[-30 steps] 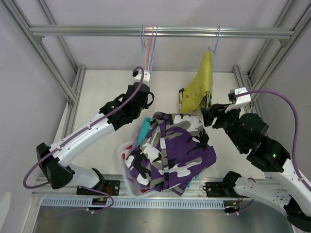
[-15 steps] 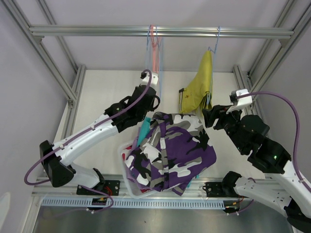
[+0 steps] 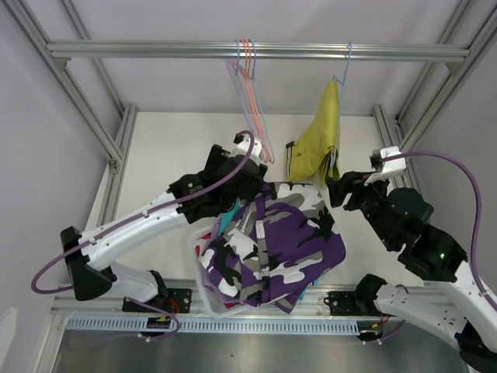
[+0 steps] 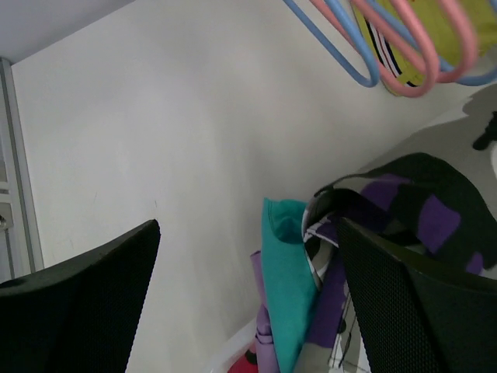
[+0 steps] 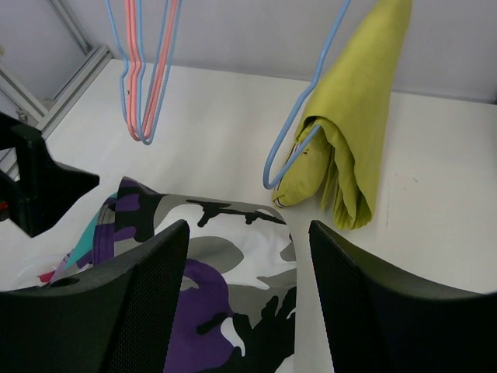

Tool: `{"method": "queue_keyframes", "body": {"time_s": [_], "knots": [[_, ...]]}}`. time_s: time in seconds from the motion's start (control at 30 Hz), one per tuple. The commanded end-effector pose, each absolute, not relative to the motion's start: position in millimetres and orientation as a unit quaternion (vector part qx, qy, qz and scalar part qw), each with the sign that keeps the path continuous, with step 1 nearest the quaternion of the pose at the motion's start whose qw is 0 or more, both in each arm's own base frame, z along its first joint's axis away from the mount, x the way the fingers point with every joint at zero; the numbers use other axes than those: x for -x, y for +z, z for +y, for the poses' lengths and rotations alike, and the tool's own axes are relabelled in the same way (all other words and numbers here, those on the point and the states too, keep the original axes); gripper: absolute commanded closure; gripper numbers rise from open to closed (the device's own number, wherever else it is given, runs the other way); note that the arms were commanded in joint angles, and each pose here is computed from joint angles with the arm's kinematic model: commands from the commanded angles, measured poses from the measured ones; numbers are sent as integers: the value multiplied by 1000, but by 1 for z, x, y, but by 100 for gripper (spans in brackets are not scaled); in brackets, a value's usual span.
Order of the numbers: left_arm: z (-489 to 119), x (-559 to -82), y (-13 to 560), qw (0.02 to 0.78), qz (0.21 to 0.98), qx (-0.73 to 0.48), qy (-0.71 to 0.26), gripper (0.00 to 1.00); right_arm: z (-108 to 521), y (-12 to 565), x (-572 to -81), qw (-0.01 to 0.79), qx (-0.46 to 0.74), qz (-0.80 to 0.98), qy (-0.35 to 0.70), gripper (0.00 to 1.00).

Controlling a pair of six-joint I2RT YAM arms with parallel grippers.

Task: Remove the trousers from the hanger
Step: Move the hanger to the clothesline.

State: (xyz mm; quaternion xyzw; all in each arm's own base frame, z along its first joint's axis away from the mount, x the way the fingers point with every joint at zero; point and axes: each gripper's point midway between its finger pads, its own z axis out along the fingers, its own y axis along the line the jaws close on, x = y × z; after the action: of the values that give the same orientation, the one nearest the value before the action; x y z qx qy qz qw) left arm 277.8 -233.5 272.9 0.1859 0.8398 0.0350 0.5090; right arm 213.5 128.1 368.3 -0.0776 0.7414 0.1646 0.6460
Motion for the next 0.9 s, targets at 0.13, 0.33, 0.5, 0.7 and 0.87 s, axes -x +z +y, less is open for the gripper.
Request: {"method": "queue_keyframes", "body": {"time_s": [0.13, 0.33, 0.5, 0.7, 0.87], "knots": [[-223, -220, 345, 534, 826, -179, -16, 1, 120, 377, -208, 659, 66, 729, 173, 32], [-239, -172, 436, 558, 785, -192, -187, 1, 110, 389, -200, 672, 54, 715, 185, 32], [-266, -172, 494, 613, 712, -192, -282, 1, 96, 409, -190, 687, 35, 698, 198, 30], [-326, -193, 529, 602, 690, -207, -344, 0, 75, 424, -174, 702, 14, 679, 213, 27], [-384, -239, 517, 547, 697, -210, -412, 1, 56, 429, -154, 709, -10, 662, 242, 27]]}}
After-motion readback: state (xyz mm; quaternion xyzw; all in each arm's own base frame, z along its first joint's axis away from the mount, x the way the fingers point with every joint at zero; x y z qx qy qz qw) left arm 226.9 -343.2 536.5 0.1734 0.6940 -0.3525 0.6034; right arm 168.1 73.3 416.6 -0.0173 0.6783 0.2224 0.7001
